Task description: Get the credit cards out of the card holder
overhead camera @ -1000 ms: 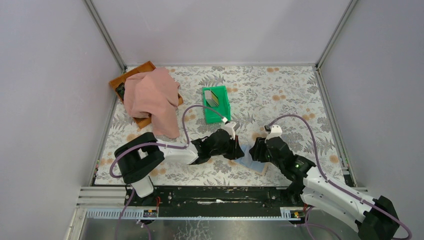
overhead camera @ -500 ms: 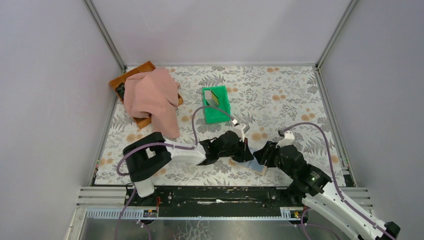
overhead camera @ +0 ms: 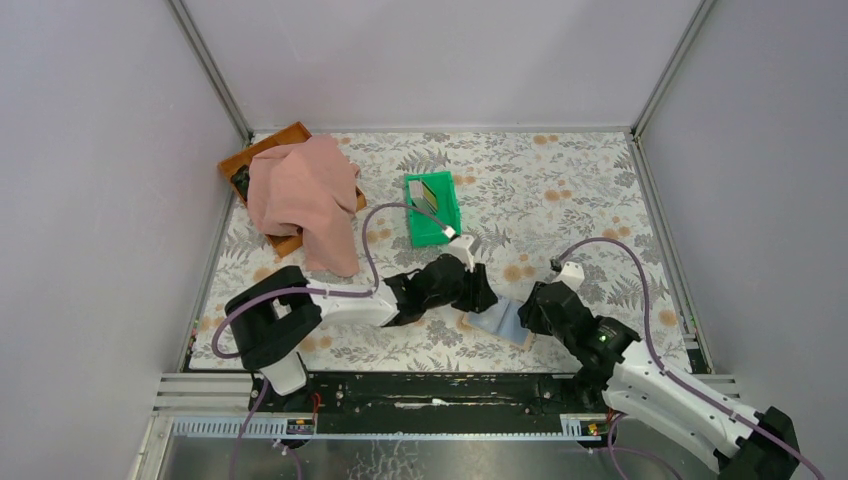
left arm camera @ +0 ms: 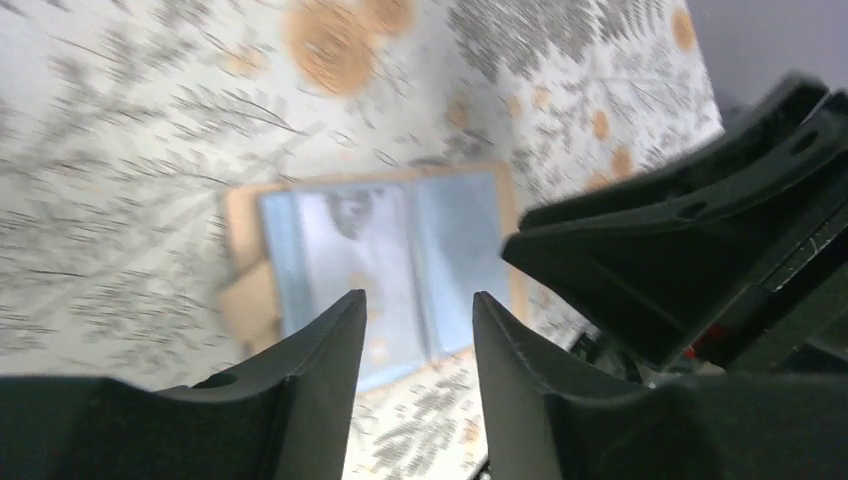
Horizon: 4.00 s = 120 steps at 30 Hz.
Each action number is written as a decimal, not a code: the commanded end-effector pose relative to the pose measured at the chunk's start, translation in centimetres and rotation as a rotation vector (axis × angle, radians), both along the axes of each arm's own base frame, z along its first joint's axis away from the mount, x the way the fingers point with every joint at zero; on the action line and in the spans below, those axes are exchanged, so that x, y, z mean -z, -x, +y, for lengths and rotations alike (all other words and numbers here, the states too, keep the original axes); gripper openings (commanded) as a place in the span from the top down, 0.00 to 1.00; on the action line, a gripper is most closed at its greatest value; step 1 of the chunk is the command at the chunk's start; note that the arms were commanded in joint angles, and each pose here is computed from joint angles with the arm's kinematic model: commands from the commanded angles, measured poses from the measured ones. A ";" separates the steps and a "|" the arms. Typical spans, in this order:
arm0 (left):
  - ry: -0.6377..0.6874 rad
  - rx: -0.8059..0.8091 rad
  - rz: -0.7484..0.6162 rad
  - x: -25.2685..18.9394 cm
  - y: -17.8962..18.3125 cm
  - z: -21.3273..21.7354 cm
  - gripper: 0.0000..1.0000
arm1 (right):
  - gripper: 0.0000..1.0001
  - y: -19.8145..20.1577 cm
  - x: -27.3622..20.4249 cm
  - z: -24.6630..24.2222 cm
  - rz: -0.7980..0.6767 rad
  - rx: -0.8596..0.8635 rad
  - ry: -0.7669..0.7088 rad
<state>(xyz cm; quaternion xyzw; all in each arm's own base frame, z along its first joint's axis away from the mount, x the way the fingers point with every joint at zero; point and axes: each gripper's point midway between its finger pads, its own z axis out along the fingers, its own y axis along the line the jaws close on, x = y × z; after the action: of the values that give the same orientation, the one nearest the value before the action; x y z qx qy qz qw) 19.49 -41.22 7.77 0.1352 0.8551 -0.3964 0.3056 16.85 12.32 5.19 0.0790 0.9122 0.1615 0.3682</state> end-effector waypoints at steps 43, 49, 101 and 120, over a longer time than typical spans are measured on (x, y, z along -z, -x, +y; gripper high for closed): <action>0.002 -0.412 -0.197 -3.7 -8.1 11.8 0.11 | 1.00 3.0 3.5 0.4 0.110 0.114 0.092; 0.014 -0.451 -0.210 -5.0 -8.4 13.1 0.27 | 1.00 0.9 3.4 1.6 0.087 0.104 0.066; 0.232 -0.040 0.082 -1.6 -8.5 6.2 0.30 | 1.00 -6.3 3.1 9.1 -0.040 -0.209 -0.034; 0.108 -0.050 0.101 1.3 -7.2 5.9 0.29 | 1.00 -5.8 3.2 8.7 -0.030 -0.201 -0.038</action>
<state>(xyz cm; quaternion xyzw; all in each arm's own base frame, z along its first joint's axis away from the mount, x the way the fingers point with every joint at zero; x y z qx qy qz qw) 25.75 -35.39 5.62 0.0733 0.8543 -0.4452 0.2579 22.54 20.99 1.38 -0.0128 0.9118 0.2070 0.3545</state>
